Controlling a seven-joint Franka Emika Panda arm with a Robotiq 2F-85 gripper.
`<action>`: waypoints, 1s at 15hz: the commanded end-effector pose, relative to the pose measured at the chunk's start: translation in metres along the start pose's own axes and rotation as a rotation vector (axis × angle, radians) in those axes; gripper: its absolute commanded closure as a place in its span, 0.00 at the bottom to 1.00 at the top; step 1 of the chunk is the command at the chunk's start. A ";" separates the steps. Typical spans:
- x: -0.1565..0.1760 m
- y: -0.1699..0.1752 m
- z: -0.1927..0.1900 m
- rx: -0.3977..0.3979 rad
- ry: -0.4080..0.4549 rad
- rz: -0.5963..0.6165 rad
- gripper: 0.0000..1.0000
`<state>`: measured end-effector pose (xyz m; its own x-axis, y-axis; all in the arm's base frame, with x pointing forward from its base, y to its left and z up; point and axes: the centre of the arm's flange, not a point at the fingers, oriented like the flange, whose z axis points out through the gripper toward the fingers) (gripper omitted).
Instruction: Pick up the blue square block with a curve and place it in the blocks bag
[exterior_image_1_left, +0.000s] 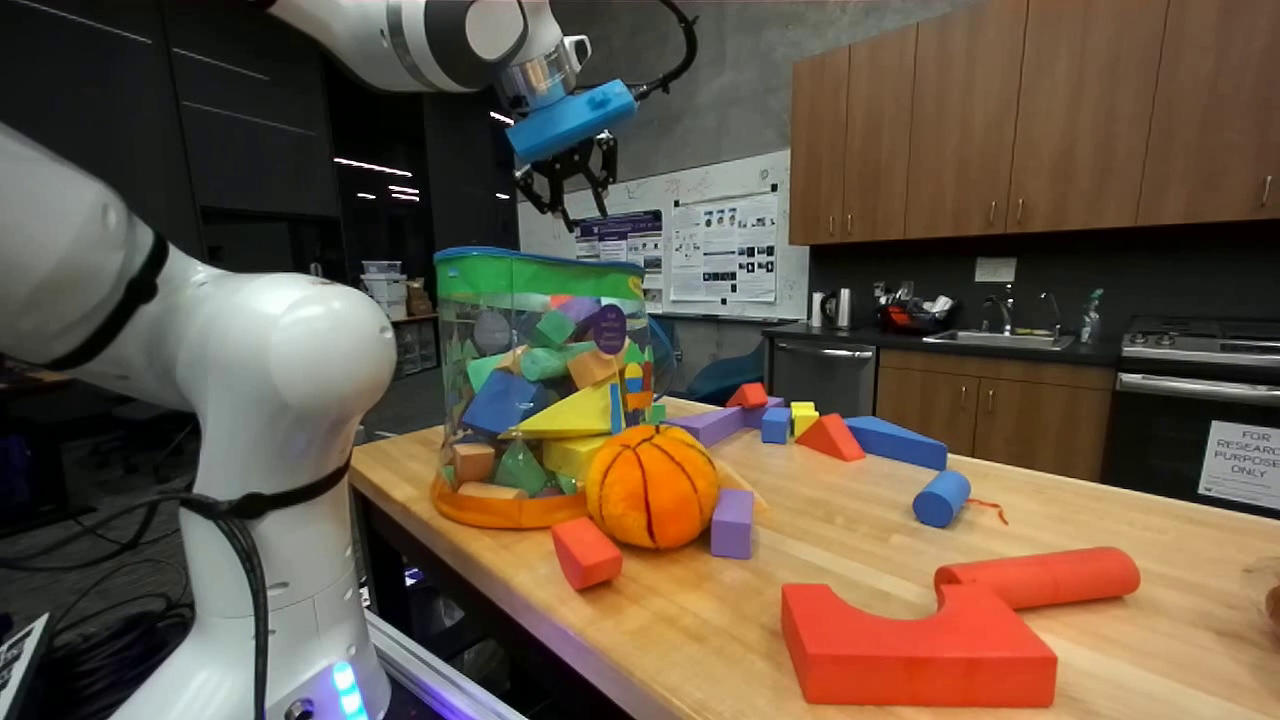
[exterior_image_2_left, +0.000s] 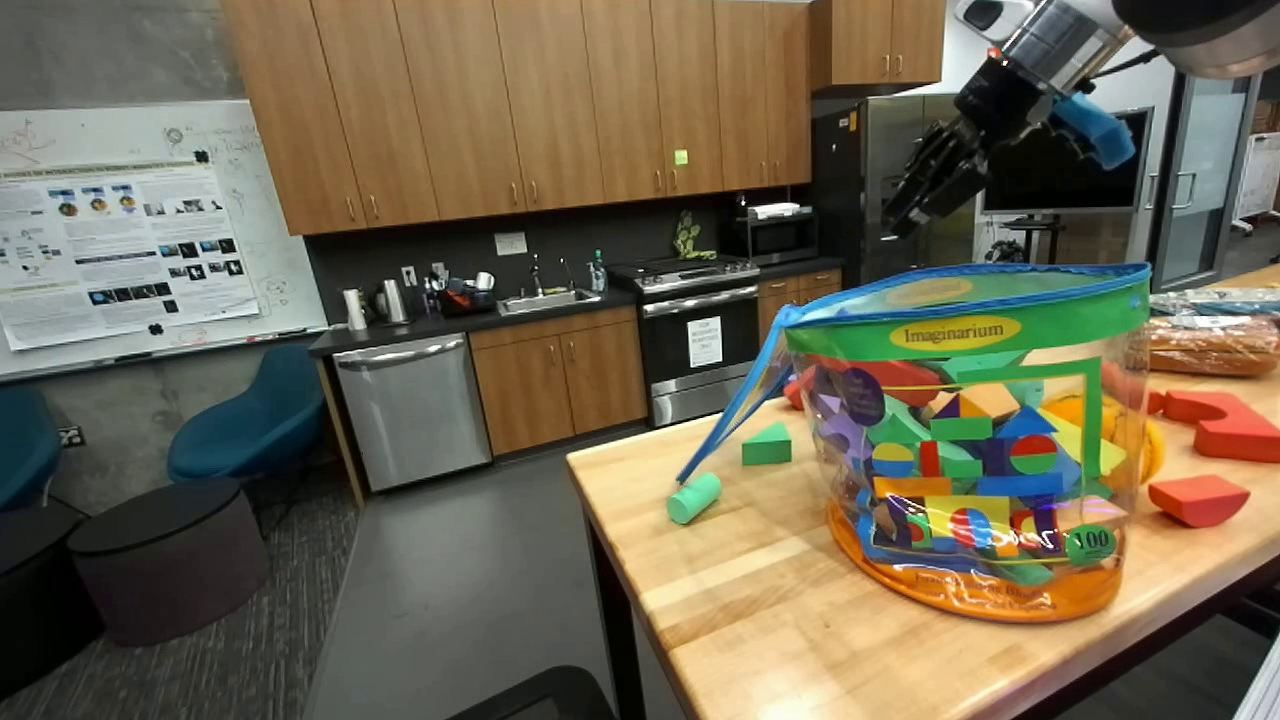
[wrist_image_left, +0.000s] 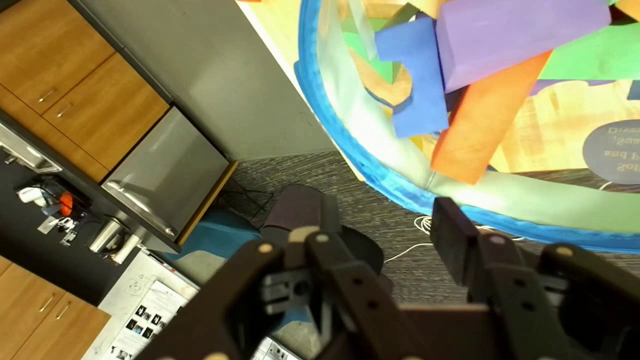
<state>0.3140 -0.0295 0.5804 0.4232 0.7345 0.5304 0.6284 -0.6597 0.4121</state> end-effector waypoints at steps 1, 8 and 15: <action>0.000 0.000 0.000 0.000 0.000 0.000 0.48; -0.014 0.015 -0.008 -0.023 0.001 0.075 0.12; -0.060 0.065 -0.032 -0.139 0.049 0.290 0.00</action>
<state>0.3078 -0.1009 0.5908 0.5177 0.5725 0.6357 0.4704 -0.8112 0.3475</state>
